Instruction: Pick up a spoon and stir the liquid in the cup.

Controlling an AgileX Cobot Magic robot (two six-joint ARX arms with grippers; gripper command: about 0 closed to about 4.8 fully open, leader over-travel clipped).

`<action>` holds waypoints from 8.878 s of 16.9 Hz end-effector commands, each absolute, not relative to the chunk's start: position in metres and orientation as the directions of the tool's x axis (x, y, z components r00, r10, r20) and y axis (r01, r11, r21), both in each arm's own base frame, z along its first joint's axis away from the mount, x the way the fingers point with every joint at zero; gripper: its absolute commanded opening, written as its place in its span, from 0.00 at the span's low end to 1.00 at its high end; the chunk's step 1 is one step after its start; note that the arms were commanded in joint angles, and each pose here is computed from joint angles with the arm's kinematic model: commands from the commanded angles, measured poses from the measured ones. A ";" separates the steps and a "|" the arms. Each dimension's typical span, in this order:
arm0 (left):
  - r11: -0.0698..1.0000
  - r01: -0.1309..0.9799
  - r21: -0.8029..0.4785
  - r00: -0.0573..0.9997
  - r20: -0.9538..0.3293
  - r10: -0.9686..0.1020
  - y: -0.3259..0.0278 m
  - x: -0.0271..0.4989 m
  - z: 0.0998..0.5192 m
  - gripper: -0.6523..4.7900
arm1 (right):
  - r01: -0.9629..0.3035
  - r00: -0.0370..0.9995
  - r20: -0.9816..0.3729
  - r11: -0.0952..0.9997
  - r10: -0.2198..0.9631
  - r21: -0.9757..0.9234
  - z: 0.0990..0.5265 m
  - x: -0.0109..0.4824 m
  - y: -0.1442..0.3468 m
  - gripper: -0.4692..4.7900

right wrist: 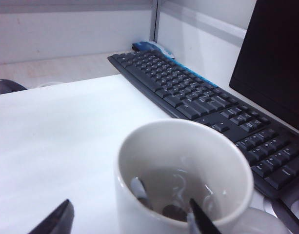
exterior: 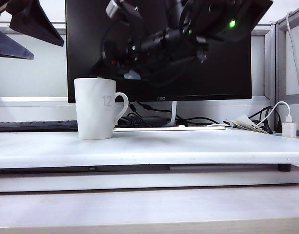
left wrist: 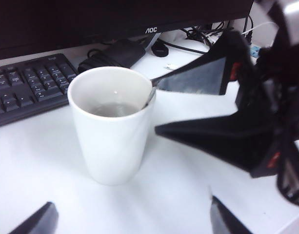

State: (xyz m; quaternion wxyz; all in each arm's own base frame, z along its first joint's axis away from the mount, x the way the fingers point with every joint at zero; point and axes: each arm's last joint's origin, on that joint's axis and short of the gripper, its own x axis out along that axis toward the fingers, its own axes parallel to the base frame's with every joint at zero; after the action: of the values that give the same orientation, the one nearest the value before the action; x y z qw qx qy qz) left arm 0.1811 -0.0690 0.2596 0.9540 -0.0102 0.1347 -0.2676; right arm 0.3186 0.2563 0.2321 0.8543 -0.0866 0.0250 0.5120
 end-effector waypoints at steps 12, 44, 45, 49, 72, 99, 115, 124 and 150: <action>0.854 0.515 -0.065 0.818 -0.259 -0.513 -0.070 0.183 0.258 0.88 | -0.864 0.489 -0.049 0.476 0.871 -0.162 0.235 0.322 0.262 0.41; 0.865 0.496 -0.077 0.842 -0.198 -0.501 -0.071 0.190 0.269 0.88 | -0.915 0.386 -0.284 0.404 0.878 0.005 0.300 0.345 0.282 0.08; 0.865 0.496 -0.077 0.842 -0.198 -0.501 -0.071 0.190 0.269 0.88 | -0.898 0.425 -0.298 0.440 0.855 -0.017 0.299 0.346 0.282 0.08; 0.864 0.497 -0.077 0.842 -0.199 -0.502 -0.071 0.190 0.269 0.88 | -0.847 0.531 -0.198 0.524 0.824 -0.089 0.310 0.351 0.282 0.08; 0.868 0.491 -0.077 0.840 -0.220 -0.495 -0.071 0.189 0.267 0.88 | -0.916 0.375 -0.344 0.402 0.861 0.007 0.293 0.346 0.278 0.08; 0.868 0.491 -0.078 0.839 -0.227 -0.495 -0.071 0.189 0.266 0.88 | -0.936 0.336 -0.320 0.352 0.886 -0.009 0.295 0.347 0.276 0.08; 0.868 0.491 -0.079 0.839 -0.227 -0.495 -0.071 0.189 0.266 0.88 | -0.946 0.320 -0.259 0.321 0.912 -0.040 0.303 0.350 0.275 0.08; 0.867 0.492 -0.079 0.838 -0.228 -0.496 -0.071 0.189 0.266 0.88 | -0.871 0.491 -0.240 0.480 0.837 -0.109 0.306 0.356 0.273 0.08; 0.861 0.508 0.019 0.792 0.384 -0.475 -0.018 0.036 0.365 0.88 | -0.496 0.864 -0.041 0.834 0.501 -0.241 0.506 0.095 0.062 1.00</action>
State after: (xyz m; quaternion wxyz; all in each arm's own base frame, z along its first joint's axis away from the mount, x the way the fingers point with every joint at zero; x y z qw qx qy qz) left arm 0.0444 -0.0212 0.3695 0.9426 -0.0303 -0.2097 -0.2581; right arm 0.1121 0.0734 0.5115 0.9551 -0.1153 -0.0418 0.2698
